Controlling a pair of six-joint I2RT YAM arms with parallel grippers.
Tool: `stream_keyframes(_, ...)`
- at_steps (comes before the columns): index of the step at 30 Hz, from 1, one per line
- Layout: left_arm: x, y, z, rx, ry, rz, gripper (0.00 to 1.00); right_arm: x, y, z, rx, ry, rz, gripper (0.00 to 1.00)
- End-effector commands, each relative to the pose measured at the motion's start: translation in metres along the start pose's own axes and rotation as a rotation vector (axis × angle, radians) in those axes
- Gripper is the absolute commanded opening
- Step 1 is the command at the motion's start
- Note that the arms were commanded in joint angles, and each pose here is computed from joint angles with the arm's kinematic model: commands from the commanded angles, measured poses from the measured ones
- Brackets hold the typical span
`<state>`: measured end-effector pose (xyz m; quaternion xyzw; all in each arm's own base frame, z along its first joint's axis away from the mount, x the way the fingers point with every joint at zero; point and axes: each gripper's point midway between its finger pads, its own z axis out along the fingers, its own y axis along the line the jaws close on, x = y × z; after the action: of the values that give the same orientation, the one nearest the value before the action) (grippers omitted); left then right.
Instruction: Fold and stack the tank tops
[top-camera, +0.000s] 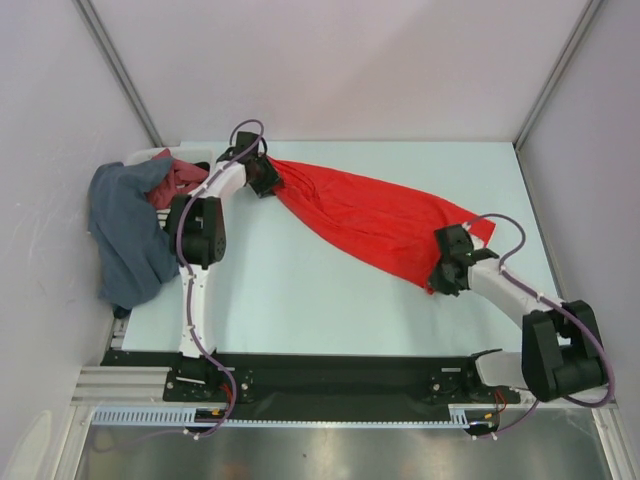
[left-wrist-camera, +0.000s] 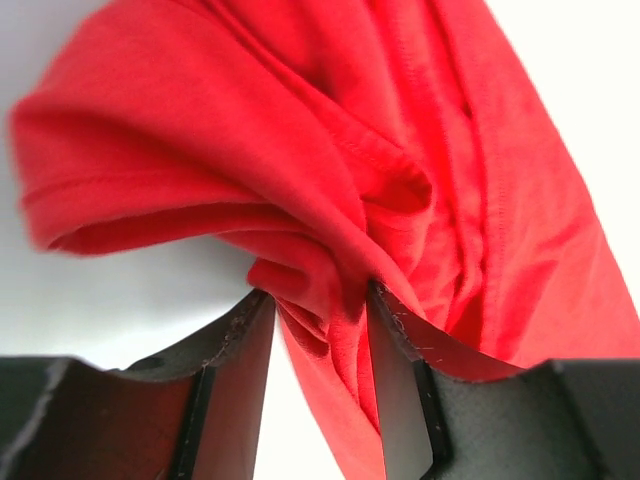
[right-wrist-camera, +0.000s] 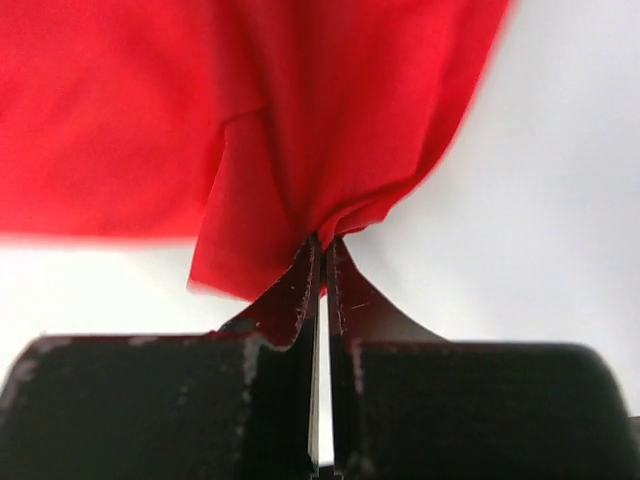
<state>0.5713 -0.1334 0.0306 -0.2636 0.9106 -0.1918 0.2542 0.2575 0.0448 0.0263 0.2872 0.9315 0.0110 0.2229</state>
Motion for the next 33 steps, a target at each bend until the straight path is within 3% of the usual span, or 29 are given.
stream_keyframes(1,-0.029,0.001,-0.016,-0.013,-0.047,0.023,0.48,0.049,0.014,-0.029,-0.054,0.109,-0.083,0.00)
stream_keyframes(8,-0.039,-0.007,-0.012,0.010,-0.036,0.030,0.48,0.194,0.071,-0.072,-0.234,0.337,-0.387,0.00)
stream_keyframes(13,-0.029,-0.016,-0.013,0.020,-0.030,0.052,0.48,0.280,0.120,-0.120,-0.333,0.382,-0.764,0.00)
stream_keyframes(15,-0.027,-0.018,-0.015,0.023,-0.026,0.064,0.48,0.297,0.153,-0.143,-0.405,0.362,-0.851,0.04)
stream_keyframes(16,-0.026,-0.019,-0.016,0.025,-0.023,0.068,0.48,0.296,0.153,-0.147,-0.396,0.348,-0.904,0.19)
stream_keyframes(18,-0.024,-0.020,-0.021,0.025,-0.017,0.091,0.48,0.286,0.170,-0.159,-0.429,0.287,-0.924,0.39)
stream_keyframes(19,-0.022,-0.021,-0.023,0.025,-0.011,0.104,0.49,0.275,0.172,-0.164,-0.437,0.260,-0.933,0.59)
stream_keyframes(21,-0.018,-0.022,-0.032,0.024,-0.006,0.133,0.51,0.247,0.182,-0.165,-0.462,0.226,-0.895,0.69)
stream_keyframes(22,-0.017,-0.021,-0.035,0.020,-0.006,0.140,0.52,0.233,0.189,-0.178,-0.521,0.205,-0.868,0.80)
stream_keyframes(25,-0.016,-0.020,-0.052,0.024,-0.028,0.164,0.59,0.194,0.200,-0.177,-0.586,0.198,-0.816,0.88)
stream_keyframes(27,-0.016,-0.019,-0.066,0.028,-0.048,0.182,0.75,0.158,0.204,-0.169,-0.585,0.169,-0.778,0.88)
stream_keyframes(28,-0.014,-0.019,-0.075,0.032,-0.057,0.187,0.90,0.127,0.207,-0.162,-0.573,0.126,-0.748,0.88)
stream_keyframes(29,-0.011,-0.017,-0.080,0.030,-0.054,0.188,0.91,0.126,0.209,-0.164,-0.588,0.118,-0.771,0.88)
stream_keyframes(30,-0.011,-0.017,-0.084,0.033,-0.063,0.190,0.97,0.091,0.210,-0.150,-0.560,0.082,-0.706,0.87)
stream_keyframes(31,-0.009,-0.017,-0.089,0.039,-0.069,0.189,0.99,0.076,0.215,-0.149,-0.587,0.072,-0.685,0.80)
stream_keyframes(33,0.004,-0.013,-0.102,0.044,-0.068,0.184,1.00,0.042,0.222,-0.136,-0.592,0.034,-0.660,0.77)
